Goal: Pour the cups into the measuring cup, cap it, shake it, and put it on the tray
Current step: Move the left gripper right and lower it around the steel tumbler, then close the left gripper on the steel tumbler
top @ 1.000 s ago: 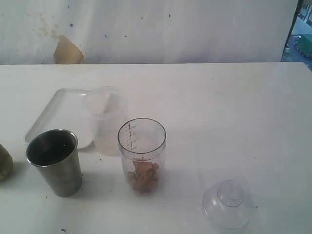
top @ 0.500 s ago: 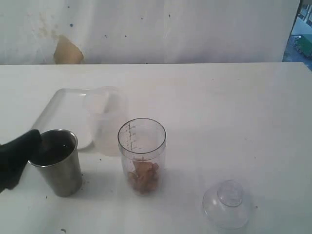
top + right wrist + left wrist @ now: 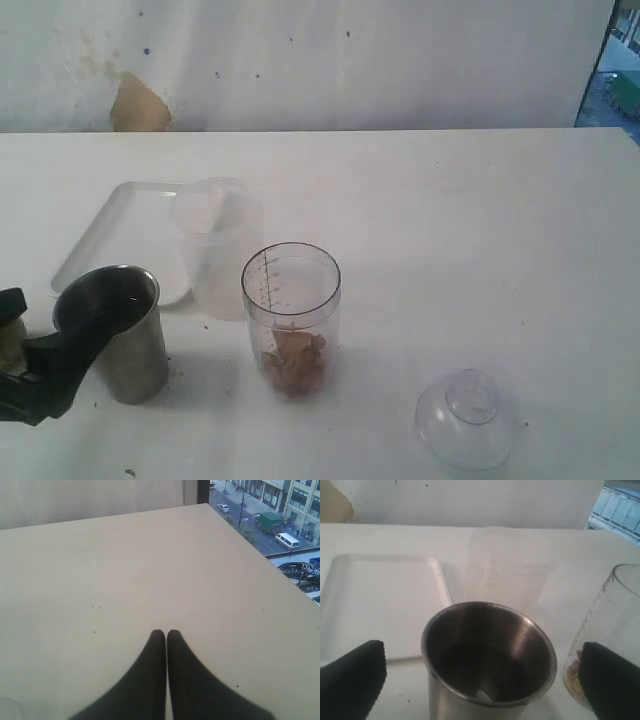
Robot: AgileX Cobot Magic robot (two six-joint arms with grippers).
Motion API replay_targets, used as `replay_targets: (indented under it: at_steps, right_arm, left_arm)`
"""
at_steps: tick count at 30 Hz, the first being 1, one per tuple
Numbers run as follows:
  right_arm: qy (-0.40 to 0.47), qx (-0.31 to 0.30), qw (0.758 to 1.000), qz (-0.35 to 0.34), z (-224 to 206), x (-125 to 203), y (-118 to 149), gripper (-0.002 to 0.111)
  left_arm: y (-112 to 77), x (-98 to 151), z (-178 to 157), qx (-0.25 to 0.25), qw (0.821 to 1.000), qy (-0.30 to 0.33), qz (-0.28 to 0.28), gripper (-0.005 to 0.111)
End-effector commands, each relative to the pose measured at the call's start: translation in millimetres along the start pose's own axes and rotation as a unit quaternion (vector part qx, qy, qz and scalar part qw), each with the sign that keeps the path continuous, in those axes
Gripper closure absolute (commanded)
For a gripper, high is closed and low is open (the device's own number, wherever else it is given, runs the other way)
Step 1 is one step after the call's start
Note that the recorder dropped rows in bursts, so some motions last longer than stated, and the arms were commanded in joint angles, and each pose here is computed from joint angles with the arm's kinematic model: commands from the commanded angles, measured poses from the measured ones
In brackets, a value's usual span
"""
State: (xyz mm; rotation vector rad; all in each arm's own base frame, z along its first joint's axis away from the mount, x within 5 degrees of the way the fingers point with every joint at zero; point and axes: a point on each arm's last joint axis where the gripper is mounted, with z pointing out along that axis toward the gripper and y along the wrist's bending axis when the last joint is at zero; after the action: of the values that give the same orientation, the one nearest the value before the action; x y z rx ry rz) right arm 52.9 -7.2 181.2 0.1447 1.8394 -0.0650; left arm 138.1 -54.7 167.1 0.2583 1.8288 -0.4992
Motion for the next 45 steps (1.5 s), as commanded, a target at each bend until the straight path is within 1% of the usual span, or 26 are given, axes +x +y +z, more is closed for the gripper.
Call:
replay_targets:
  at_steps: [1, 6, 12, 17, 23, 26, 29, 35, 37, 42, 45]
  right_arm:
    - [-0.005, 0.002, 1.000, 0.001, -0.2, -0.3, -0.3, 0.107]
    - [-0.005, 0.002, 1.000, 0.001, -0.2, -0.3, -0.3, 0.107]
    - [-0.005, 0.002, 1.000, 0.001, -0.2, -0.3, -0.3, 0.107]
    - [-0.005, 0.002, 1.000, 0.001, -0.2, -0.3, -0.3, 0.107]
    - [-0.005, 0.002, 1.000, 0.001, -0.2, -0.3, -0.3, 0.107]
    - [-0.005, 0.002, 1.000, 0.001, -0.2, -0.3, -0.3, 0.107]
    - [-0.005, 0.002, 1.000, 0.001, -0.2, -0.3, -0.3, 0.107]
    - [-0.005, 0.002, 1.000, 0.001, -0.2, -0.3, -0.3, 0.107]
    - [-0.005, 0.002, 1.000, 0.001, -0.2, -0.3, -0.3, 0.107]
    - [-0.005, 0.002, 1.000, 0.001, -0.2, -0.3, -0.3, 0.107]
    - [-0.005, 0.002, 1.000, 0.001, -0.2, -0.3, -0.3, 0.107]
  left_arm:
    - [-1.4, 6.6, 5.4, 0.019, 1.000, 0.010, 0.007, 0.002]
    - [-2.7, 3.8, 6.6, 0.028, 0.999, -0.010, 0.020, 0.002]
    - [-9.7, 8.6, 5.9, 0.067, 0.997, 0.015, 0.028, 0.002]
    - [-2.3, 12.5, 6.4, 0.026, 0.999, 0.038, 0.005, 0.002]
    - [-2.7, 13.3, 6.4, 0.029, 0.999, 0.042, 0.015, 0.002]
    - [-3.2, 15.9, 6.5, 0.033, 0.998, 0.055, 0.014, 0.002]
    - [-2.0, 21.8, 9.4, 0.033, 0.997, 0.075, 0.008, 0.002]
    - [-1.4, 30.2, 17.0, 0.049, 0.995, 0.083, 0.021, 0.002]
    - [-0.4, 35.5, 19.2, 0.050, 0.994, 0.097, 0.024, 0.002]
    - [4.4, 39.2, 36.6, 0.054, 0.991, 0.117, 0.033, 0.002]
    - [5.1, 39.8, 45.2, 0.067, 0.991, 0.106, 0.052, 0.002]
